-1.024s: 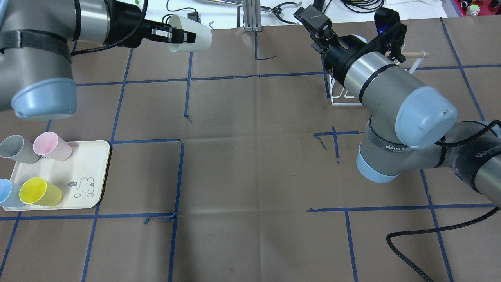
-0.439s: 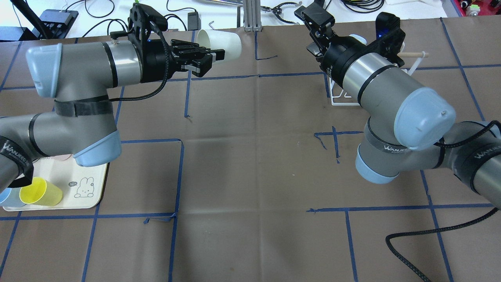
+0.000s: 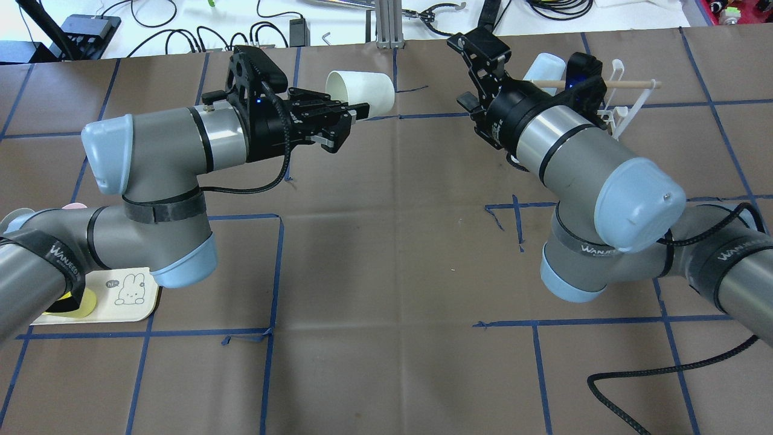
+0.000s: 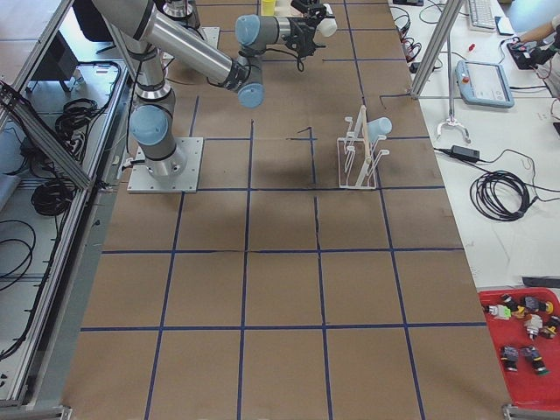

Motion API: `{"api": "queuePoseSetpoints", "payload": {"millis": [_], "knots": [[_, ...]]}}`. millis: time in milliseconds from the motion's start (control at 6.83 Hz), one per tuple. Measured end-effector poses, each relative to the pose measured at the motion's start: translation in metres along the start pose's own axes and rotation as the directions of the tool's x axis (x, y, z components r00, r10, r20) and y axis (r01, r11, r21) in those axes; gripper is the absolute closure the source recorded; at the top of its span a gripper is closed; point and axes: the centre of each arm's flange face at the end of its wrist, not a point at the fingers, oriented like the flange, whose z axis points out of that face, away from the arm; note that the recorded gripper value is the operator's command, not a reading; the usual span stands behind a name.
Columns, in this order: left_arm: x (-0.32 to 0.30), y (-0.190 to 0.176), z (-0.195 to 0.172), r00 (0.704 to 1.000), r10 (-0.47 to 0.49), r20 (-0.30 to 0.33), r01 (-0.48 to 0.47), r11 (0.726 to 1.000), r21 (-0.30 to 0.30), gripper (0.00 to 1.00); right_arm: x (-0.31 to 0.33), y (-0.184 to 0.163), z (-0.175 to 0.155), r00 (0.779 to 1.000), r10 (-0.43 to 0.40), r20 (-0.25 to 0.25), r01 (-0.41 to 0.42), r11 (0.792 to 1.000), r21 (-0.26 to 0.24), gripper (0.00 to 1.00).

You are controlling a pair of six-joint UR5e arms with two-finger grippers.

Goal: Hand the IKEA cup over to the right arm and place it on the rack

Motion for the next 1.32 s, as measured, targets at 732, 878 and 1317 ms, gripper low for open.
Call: {"api": "queuePoseSetpoints", "payload": {"millis": [732,878,1317], "knots": [[0.016,0.009,0.005,1.000,-0.018,-0.006,0.018,0.999,0.045,1.00,0.016,0.031,-0.004,0.976,0.194,-0.101,-0.196,0.981,-0.008,0.00],[0.020,0.011,0.003,1.000,-0.028,-0.003,0.028,0.997,0.067,1.00,0.015,0.039,-0.005,0.969,0.208,-0.134,-0.212,0.977,-0.018,0.00],[0.024,0.013,0.001,0.999,-0.044,0.000,0.043,0.995,0.087,1.00,0.005,0.054,-0.002,0.957,0.240,-0.166,-0.250,0.967,-0.042,0.00]]}}
